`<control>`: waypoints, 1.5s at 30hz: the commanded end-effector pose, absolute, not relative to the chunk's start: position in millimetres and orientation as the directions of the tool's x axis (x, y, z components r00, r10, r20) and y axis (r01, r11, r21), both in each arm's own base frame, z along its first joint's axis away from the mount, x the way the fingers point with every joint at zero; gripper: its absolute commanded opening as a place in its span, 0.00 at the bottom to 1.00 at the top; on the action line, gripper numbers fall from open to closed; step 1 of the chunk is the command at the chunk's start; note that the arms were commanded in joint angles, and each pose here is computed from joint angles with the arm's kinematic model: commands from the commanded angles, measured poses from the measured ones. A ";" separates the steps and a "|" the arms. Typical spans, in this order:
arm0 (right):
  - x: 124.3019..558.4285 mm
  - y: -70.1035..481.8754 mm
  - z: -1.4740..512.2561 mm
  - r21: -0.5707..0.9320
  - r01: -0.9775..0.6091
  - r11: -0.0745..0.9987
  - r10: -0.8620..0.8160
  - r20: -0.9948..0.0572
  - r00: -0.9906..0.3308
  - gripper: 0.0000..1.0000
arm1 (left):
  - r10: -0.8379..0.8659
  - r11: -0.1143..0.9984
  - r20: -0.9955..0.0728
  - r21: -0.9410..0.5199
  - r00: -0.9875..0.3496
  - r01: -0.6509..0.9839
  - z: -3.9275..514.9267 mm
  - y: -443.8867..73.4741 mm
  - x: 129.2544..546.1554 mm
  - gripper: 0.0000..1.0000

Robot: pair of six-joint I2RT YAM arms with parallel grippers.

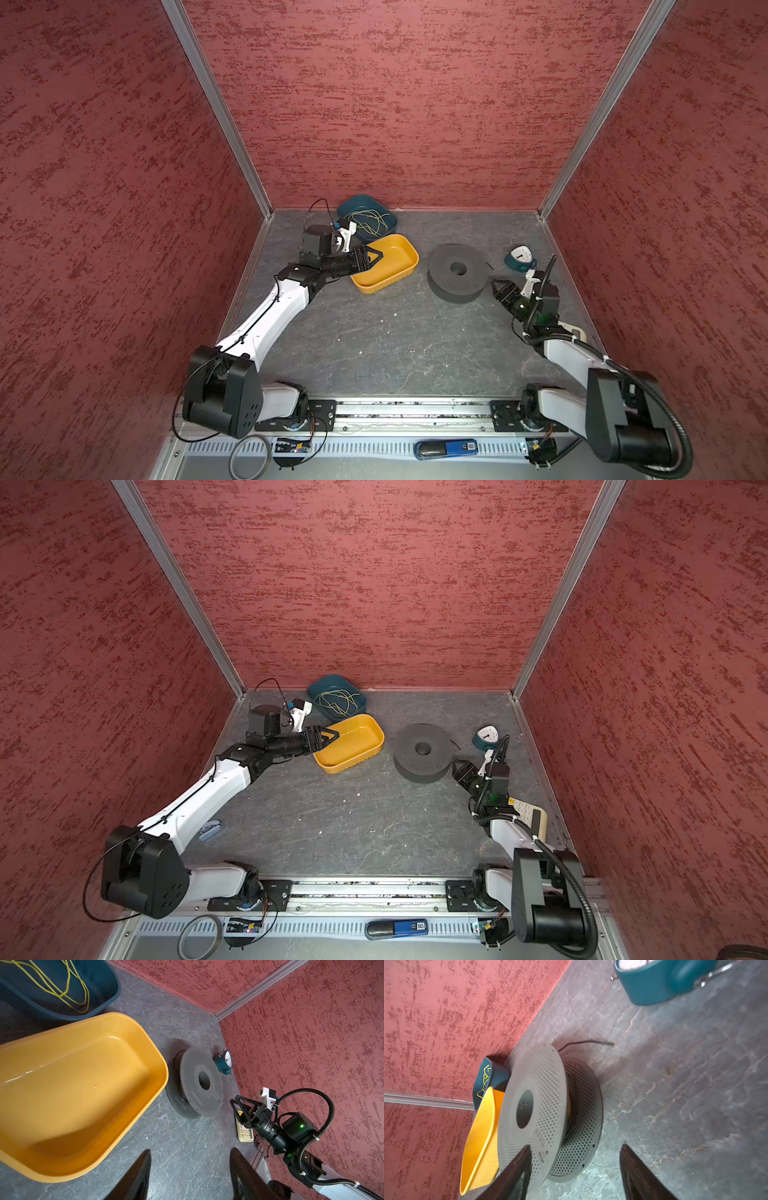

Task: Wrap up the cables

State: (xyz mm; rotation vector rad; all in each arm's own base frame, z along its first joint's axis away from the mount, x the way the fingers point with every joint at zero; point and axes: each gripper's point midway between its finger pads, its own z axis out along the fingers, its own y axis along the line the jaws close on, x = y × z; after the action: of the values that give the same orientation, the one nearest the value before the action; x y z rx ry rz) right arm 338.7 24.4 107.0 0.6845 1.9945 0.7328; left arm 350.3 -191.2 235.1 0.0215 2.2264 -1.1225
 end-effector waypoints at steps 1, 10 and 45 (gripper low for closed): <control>343.3 18.5 120.8 0.687 0.185 0.703 0.684 -0.581 -0.441 0.70 | -0.255 0.661 -0.561 -0.695 -0.788 0.282 232.2 -182.8 346.2 0.66; 348.9 5.8 145.7 0.594 0.185 0.783 0.609 -0.675 -0.416 0.86 | -0.300 0.806 -0.598 -0.576 -0.744 0.138 217.6 -136.0 339.0 0.99; 339.8 -46.9 165.2 0.089 0.216 0.972 0.101 -0.994 -0.048 0.99 | -0.033 0.988 -0.978 0.000 -0.205 -0.156 131.2 11.2 394.2 1.00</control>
State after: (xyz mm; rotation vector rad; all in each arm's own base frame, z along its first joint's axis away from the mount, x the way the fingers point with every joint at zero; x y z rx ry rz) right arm 334.9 -46.9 127.8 0.3198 1.8003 -0.0525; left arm 390.3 0.0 112.9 -0.0683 1.8601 0.1995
